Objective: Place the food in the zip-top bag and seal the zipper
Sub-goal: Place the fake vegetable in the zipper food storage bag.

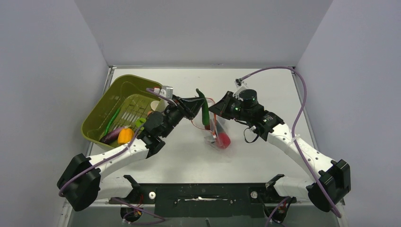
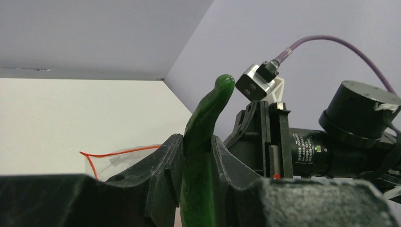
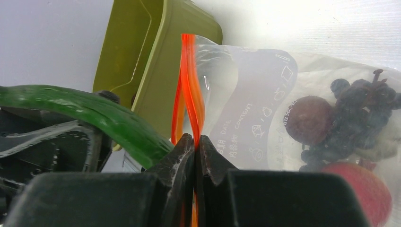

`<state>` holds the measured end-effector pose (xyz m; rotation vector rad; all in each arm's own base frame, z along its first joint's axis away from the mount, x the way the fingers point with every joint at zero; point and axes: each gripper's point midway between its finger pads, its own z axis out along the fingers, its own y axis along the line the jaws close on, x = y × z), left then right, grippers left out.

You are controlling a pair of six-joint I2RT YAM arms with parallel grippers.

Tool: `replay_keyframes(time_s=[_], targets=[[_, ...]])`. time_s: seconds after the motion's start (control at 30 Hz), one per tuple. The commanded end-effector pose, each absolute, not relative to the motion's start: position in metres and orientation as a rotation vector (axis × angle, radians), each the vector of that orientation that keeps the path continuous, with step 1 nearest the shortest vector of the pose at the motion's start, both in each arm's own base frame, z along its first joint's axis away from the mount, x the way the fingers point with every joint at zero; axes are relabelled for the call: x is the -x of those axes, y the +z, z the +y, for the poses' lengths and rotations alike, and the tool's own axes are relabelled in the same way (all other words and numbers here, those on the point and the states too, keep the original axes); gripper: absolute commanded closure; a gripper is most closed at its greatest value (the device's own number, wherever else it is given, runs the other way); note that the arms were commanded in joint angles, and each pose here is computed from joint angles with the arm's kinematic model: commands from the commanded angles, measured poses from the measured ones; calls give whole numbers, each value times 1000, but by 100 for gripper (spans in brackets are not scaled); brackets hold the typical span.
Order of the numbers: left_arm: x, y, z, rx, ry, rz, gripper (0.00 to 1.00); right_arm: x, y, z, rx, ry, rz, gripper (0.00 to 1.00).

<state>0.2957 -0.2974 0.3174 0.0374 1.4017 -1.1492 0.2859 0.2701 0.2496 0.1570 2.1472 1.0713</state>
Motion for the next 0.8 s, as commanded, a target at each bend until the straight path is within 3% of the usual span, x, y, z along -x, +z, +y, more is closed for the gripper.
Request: replay_keyframes(time_s=[0.0, 0.77], targets=[[-299, 330, -294, 34, -1100, 1331, 100, -290, 297, 275, -127, 1136, 1998, 100], [-293, 274, -309, 85, -1059, 1490, 100, -299, 304, 262, -130, 1069, 1971, 100]])
